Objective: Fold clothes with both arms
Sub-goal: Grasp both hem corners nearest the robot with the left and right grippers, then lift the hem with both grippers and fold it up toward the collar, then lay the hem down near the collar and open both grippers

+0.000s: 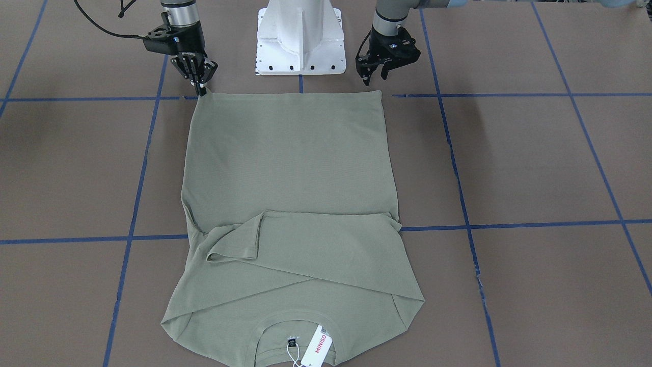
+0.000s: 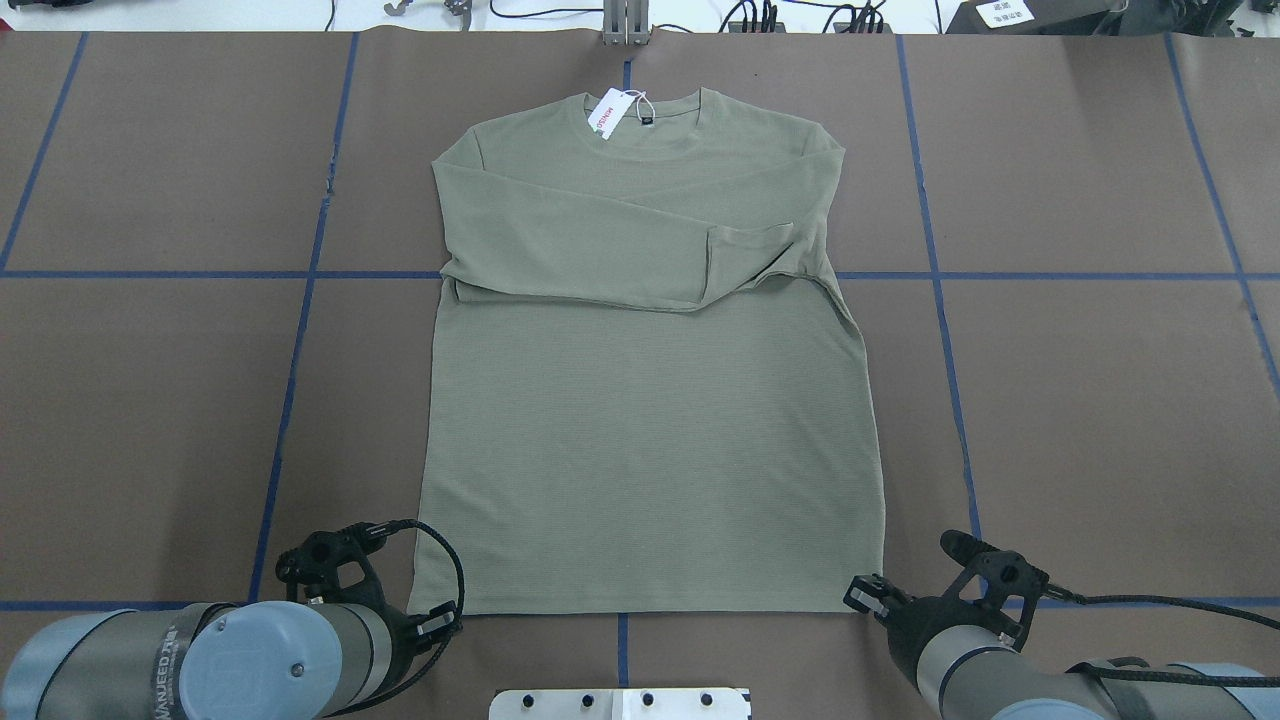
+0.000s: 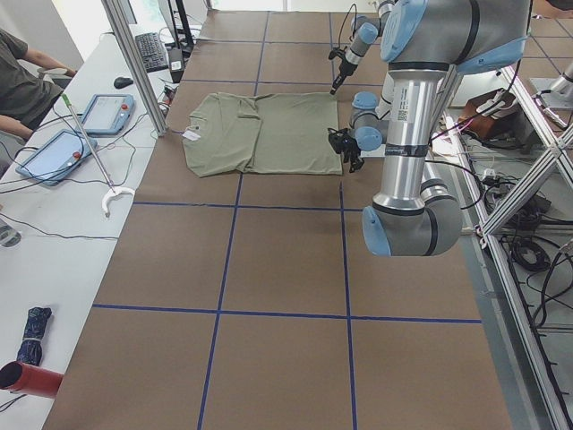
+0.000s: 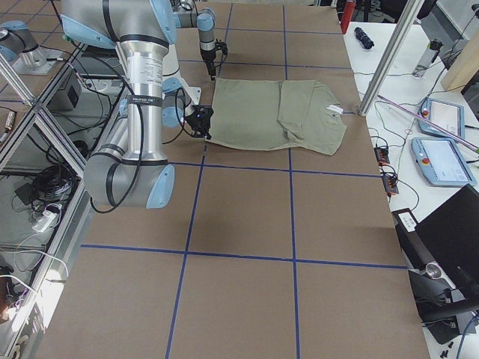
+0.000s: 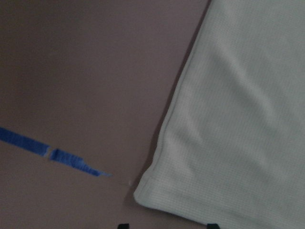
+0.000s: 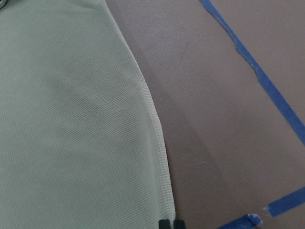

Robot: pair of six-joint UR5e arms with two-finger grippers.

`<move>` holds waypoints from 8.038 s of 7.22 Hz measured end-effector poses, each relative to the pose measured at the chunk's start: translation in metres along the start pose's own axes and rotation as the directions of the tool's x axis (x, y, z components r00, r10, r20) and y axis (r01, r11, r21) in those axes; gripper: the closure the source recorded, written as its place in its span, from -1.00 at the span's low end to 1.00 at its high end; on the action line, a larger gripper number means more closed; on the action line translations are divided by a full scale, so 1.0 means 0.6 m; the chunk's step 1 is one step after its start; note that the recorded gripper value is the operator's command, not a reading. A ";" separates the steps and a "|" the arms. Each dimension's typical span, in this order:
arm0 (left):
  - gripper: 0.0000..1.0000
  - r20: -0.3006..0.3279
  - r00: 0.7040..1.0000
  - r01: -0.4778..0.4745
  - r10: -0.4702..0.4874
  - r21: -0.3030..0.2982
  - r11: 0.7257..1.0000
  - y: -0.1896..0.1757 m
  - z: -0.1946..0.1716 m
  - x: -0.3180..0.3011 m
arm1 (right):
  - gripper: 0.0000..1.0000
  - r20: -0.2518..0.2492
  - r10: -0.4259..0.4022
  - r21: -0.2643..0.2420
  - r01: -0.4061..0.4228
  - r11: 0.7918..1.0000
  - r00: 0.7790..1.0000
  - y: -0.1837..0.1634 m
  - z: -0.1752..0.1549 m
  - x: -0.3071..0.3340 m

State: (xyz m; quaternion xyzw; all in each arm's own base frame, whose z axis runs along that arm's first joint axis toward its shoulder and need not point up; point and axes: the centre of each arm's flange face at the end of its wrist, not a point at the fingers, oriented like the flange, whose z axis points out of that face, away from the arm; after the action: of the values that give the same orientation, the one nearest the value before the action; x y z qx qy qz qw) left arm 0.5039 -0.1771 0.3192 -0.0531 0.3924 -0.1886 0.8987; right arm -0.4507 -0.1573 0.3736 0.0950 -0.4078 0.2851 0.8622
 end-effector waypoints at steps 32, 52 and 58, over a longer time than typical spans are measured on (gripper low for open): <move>1.00 -0.216 0.974 0.085 -0.064 0.090 0.992 -0.099 -0.286 0.083 | 1.00 0.069 0.023 0.015 -0.024 1.000 0.997 -0.159 -0.174 -0.161; 0.17 -0.271 0.959 0.061 0.088 0.497 0.866 -0.711 0.030 0.201 | -0.37 -0.081 -0.119 0.129 0.129 0.983 0.990 -0.567 0.218 -0.360; 0.16 -0.308 0.946 0.051 0.107 0.463 0.885 -0.688 0.004 0.181 | -0.25 -0.047 0.081 0.026 -0.080 0.996 0.996 -0.337 0.164 -0.182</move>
State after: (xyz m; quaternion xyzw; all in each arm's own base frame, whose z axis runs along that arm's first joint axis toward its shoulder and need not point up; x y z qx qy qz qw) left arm 0.4502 -0.5998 0.3472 0.2013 0.4787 -0.2701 0.8108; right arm -0.4546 -0.4069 0.3684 0.0817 -0.3870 0.3268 0.8583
